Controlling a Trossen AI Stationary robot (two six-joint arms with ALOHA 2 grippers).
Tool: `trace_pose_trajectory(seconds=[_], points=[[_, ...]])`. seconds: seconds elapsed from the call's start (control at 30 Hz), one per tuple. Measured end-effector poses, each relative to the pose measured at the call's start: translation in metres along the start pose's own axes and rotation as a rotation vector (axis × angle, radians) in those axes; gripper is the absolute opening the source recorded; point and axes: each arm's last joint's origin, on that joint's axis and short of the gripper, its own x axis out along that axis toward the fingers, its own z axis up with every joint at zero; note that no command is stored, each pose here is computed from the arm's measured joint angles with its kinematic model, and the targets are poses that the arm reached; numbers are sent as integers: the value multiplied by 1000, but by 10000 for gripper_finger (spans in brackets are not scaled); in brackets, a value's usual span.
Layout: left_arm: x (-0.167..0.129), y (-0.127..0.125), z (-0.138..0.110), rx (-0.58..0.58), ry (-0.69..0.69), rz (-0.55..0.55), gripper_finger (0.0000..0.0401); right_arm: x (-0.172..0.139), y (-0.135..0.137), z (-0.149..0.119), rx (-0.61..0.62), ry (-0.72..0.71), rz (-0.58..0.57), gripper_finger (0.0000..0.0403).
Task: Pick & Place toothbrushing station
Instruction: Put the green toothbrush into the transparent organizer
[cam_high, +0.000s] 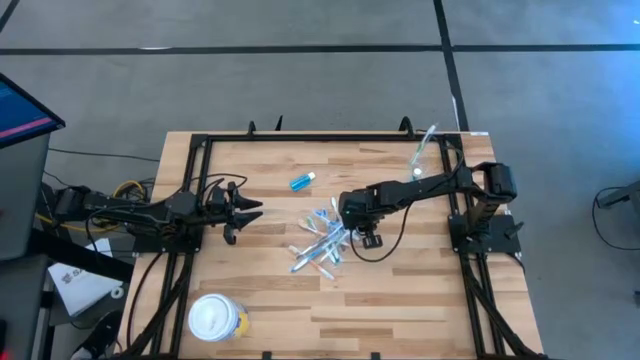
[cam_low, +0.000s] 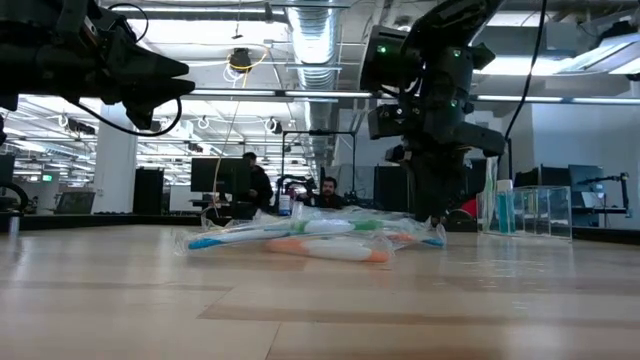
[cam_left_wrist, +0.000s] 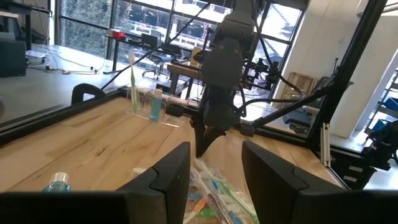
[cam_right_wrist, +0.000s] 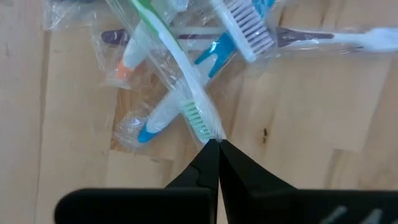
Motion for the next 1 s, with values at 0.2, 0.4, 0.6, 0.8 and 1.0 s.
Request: trace_pose_trajectory(seconds=[0.2,0.4,0.6,0.8,1.0], points=[[0,0,0,-1,-1,0,140,-10,2,5,-19,42,-56,0],[0,0,0,0,-1,0,140,-17,7,8,-40,91,-136,0],[0,0,0,0,-1,0,140,-23,7,5,-29,155,-169,0],[0,0,0,0,-1,0,140,-29,6,1,-19,209,-223,0],[0,0,0,0,0,0,140,-49,6,-4,6,186,-283,0]])
